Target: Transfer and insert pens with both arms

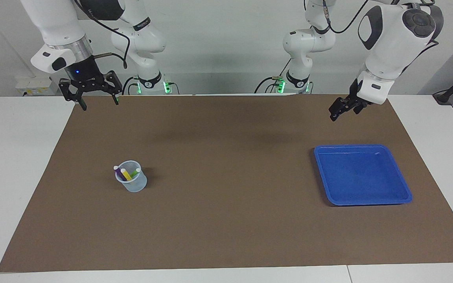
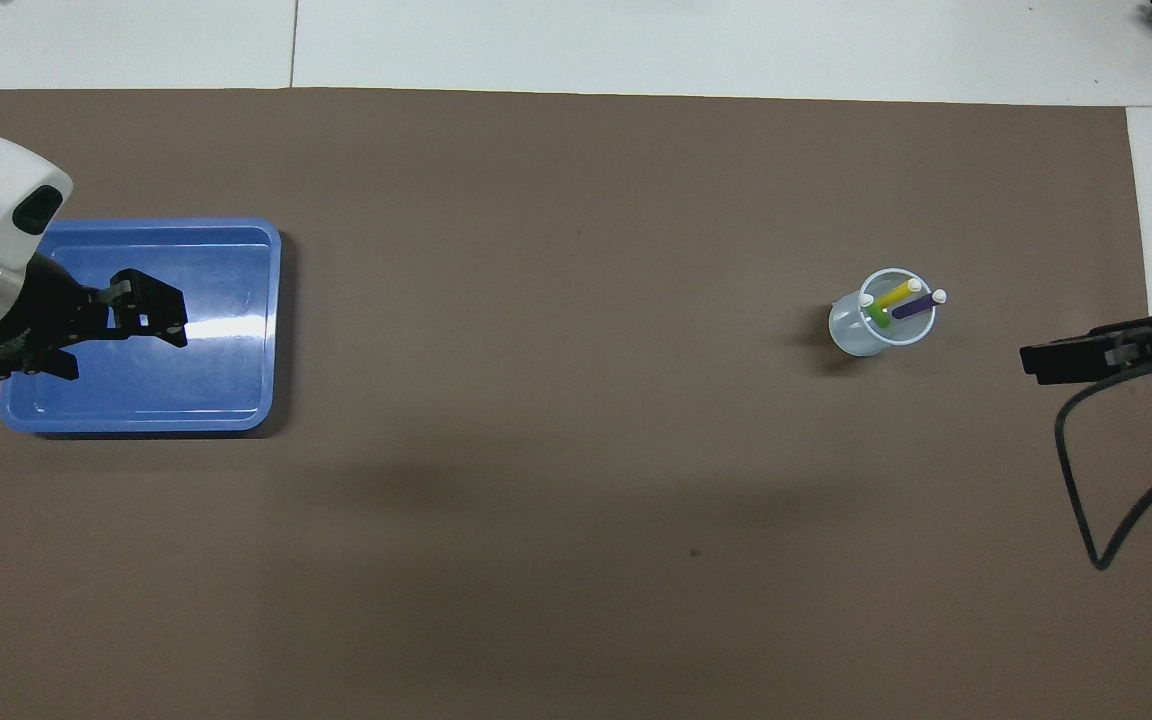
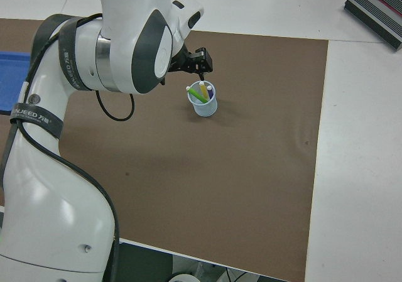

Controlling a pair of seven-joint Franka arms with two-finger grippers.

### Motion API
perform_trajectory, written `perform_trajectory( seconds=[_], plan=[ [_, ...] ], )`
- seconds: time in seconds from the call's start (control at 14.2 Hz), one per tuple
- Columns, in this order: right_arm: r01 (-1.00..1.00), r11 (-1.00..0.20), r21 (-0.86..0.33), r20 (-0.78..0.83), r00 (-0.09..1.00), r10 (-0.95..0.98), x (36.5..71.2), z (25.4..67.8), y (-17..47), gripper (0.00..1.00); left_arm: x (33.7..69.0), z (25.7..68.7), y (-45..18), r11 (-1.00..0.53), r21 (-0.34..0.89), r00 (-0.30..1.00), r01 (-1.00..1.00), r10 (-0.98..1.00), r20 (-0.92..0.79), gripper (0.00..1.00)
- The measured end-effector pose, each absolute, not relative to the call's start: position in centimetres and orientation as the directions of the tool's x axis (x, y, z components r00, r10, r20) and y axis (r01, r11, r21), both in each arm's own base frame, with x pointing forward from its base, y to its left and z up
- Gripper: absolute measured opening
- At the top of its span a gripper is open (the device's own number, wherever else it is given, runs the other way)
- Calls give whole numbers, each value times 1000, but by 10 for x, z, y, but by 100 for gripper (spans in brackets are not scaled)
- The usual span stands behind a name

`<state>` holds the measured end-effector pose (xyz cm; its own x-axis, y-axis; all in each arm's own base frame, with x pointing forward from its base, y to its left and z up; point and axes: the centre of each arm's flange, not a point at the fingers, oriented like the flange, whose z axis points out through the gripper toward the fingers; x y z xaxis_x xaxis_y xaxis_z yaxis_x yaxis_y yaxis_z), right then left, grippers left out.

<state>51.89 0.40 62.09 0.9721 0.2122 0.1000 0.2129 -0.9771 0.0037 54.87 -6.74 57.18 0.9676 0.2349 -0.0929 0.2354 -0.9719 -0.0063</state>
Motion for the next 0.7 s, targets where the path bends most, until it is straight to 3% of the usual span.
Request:
perform_trajectory(
  seconds=[0.7],
  plan=[
    [222, -975, -7, 47, 974, 221, 514, 612, 9, 100, 548, 574, -75, -994, 5, 990, 110, 109, -88, 100]
  ],
)
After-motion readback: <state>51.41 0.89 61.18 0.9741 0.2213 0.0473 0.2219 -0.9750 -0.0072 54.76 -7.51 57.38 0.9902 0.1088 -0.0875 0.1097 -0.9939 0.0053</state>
